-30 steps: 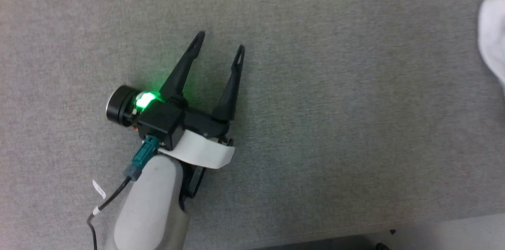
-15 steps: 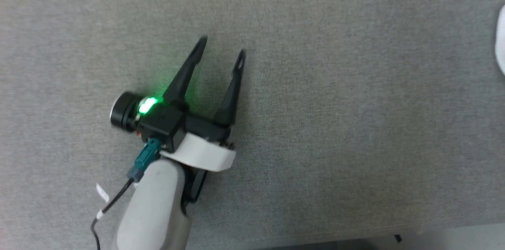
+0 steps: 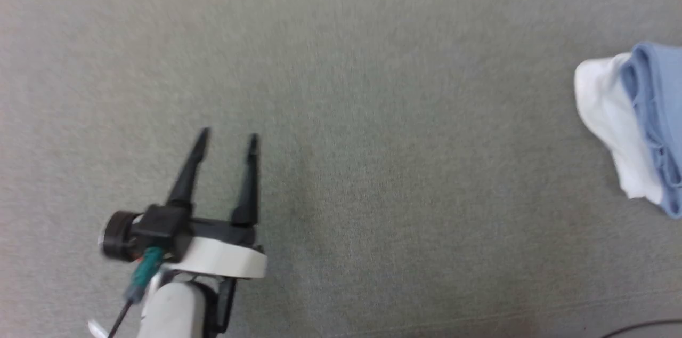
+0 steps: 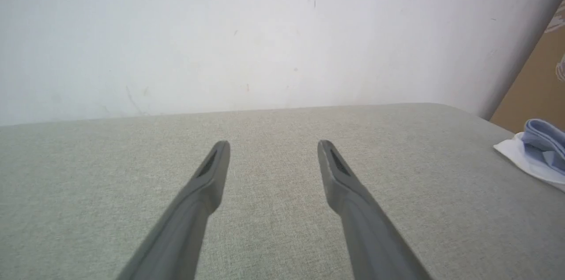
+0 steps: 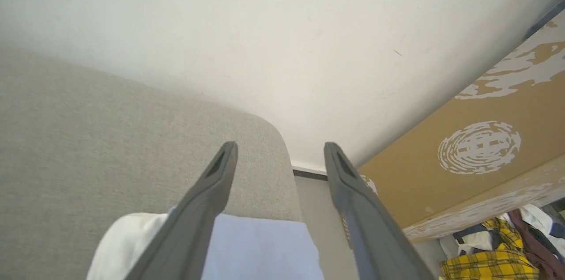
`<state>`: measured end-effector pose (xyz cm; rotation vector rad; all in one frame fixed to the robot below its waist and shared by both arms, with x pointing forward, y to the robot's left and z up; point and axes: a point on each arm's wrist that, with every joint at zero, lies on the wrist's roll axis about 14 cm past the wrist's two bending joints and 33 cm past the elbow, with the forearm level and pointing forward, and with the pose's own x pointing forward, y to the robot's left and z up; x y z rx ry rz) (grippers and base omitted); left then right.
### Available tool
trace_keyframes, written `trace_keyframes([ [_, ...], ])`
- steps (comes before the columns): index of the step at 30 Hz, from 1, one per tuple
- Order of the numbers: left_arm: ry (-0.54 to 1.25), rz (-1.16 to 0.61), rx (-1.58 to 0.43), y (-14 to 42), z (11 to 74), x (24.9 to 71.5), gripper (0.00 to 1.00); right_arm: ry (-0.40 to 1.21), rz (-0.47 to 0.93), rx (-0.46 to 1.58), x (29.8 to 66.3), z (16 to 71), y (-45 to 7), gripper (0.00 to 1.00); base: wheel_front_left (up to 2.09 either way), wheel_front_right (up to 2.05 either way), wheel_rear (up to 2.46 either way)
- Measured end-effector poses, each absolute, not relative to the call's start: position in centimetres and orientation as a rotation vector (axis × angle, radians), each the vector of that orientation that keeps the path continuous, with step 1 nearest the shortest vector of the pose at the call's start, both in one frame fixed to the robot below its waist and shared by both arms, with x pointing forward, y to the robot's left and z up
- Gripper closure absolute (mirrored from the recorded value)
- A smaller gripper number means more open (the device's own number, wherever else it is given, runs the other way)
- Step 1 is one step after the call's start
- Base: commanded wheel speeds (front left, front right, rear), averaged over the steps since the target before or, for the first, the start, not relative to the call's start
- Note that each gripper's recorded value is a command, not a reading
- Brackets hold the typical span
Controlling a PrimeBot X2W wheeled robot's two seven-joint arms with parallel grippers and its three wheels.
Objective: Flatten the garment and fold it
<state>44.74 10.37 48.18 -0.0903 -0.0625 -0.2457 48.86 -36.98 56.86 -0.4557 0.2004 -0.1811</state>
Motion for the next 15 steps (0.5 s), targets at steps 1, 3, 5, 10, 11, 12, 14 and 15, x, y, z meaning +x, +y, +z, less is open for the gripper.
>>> trace_keyframes([
  [1, -0.085, -0.23, -0.089, 10.8, 49.1, 44.5, 0.0, 0.148, -0.168, -0.435, 48.7, 58.0, -35.9, 0.0, 0.0, 0.0, 0.0],
  [3, -0.115, -0.209, -0.079, 11.5, 50.4, 43.8, 0.0, 0.042, -0.146, -0.389, 48.2, 60.1, -34.0, 0.0, 0.0, 0.0, 0.0],
  [5, -0.137, -0.196, -0.069, 12.0, 51.3, 43.0, 0.0, -0.059, -0.122, -0.351, 47.3, 61.9, -32.3, 0.0, 0.0, 0.0, 0.0],
  [10, -0.174, -0.144, -0.055, 13.6, 53.1, 41.3, 0.0, -0.225, -0.046, -0.21, 44.7, 62.8, -27.3, 0.0, 0.0, 0.0, 0.0],
  [11, -0.18, -0.135, -0.054, 13.9, 53.3, 40.9, 0.0, -0.24, -0.038, -0.183, 44.2, 62.5, -26.5, 0.0, 0.0, 0.0, 0.0],
  [12, -0.184, -0.126, -0.053, 14.2, 53.5, 40.6, 0.0, -0.254, -0.026, -0.161, 43.7, 62.2, -25.8, 0.0, 0.0, 0.0, 0.0],
  [14, -0.195, -0.107, -0.049, 14.8, 53.9, 40.1, 0.0, -0.282, -0.006, -0.126, 42.9, 61.8, -24.5, 0.0, 0.0, 0.0, 0.0],
  [15, -0.199, -0.097, -0.047, 15.1, 54.1, 39.9, 0.0, -0.291, 0.001, -0.107, 42.6, 61.4, -24.0, 0.0, 0.0, 0.0, 0.0],
])
